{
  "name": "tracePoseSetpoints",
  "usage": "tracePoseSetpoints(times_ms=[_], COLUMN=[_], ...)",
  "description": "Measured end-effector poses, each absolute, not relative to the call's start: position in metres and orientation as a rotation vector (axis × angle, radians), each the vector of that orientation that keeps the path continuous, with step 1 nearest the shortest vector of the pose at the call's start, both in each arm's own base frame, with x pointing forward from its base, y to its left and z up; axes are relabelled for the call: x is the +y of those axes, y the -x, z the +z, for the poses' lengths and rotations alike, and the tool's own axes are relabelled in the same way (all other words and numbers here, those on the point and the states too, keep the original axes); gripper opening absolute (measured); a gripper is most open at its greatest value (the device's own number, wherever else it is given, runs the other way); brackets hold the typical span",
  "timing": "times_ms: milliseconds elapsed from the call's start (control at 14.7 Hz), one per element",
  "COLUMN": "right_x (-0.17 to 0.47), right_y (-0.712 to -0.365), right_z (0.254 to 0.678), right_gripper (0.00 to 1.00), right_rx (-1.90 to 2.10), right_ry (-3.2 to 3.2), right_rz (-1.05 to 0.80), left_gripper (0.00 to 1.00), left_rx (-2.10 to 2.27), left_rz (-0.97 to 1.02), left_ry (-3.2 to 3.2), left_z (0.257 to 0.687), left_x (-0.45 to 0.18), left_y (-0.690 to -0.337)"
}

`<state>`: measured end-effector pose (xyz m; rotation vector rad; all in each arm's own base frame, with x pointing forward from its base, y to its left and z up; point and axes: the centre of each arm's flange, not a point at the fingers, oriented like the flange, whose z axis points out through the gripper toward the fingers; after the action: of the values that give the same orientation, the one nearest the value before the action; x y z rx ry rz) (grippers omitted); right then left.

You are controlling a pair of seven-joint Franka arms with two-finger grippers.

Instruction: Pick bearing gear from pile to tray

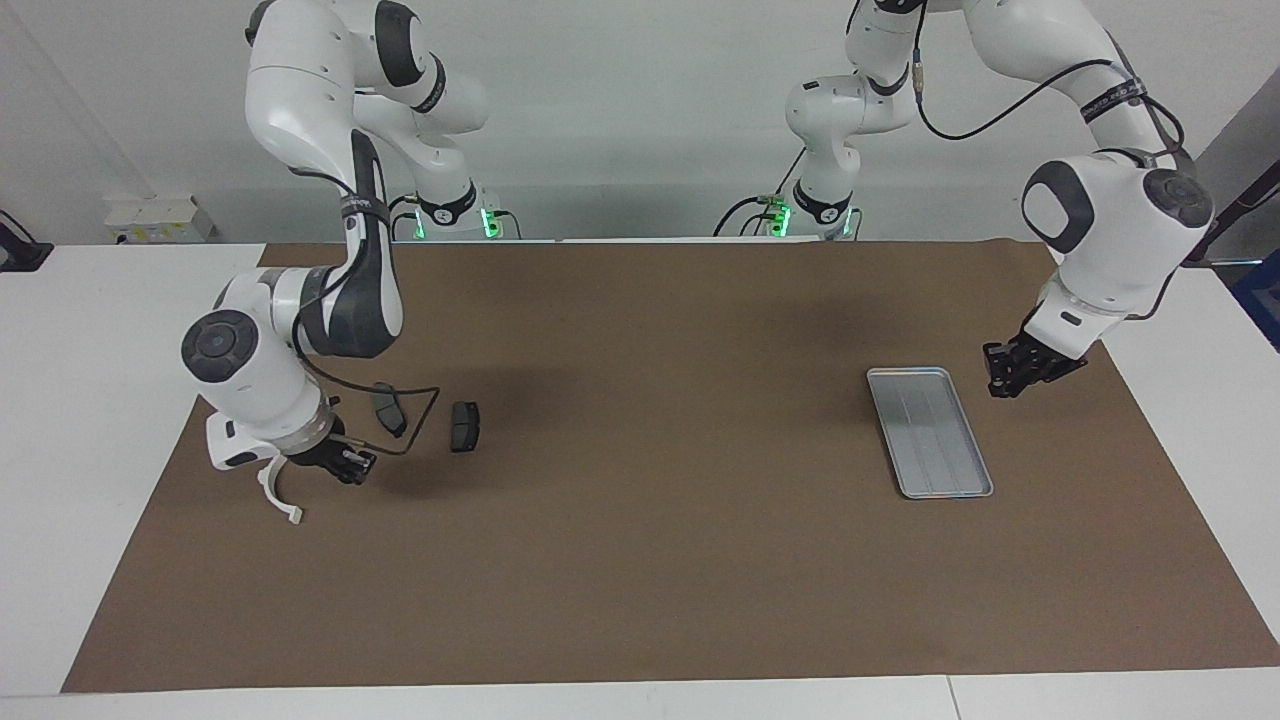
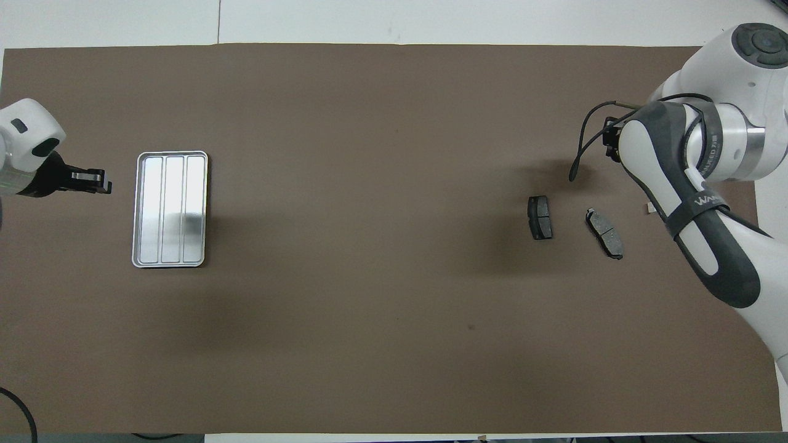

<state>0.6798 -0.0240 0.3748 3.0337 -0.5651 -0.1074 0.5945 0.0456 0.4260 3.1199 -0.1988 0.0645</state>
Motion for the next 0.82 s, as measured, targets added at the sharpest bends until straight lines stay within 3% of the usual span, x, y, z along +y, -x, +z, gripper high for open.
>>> tracePoseSetpoints(times_ms=[818], right_x=[0.087], right_y=[-0.610], right_z=[0.543], right_gripper=[0.35], right_rx=[-0.305], right_ry=[-3.076], right_rz=[-0.096], left_gripper=[0.23], left_rx=[-0.251], left_rz=[0.051], left_ry=[-3.116], left_z=[0.343], left_x=[0.018], left_y=[-0.557])
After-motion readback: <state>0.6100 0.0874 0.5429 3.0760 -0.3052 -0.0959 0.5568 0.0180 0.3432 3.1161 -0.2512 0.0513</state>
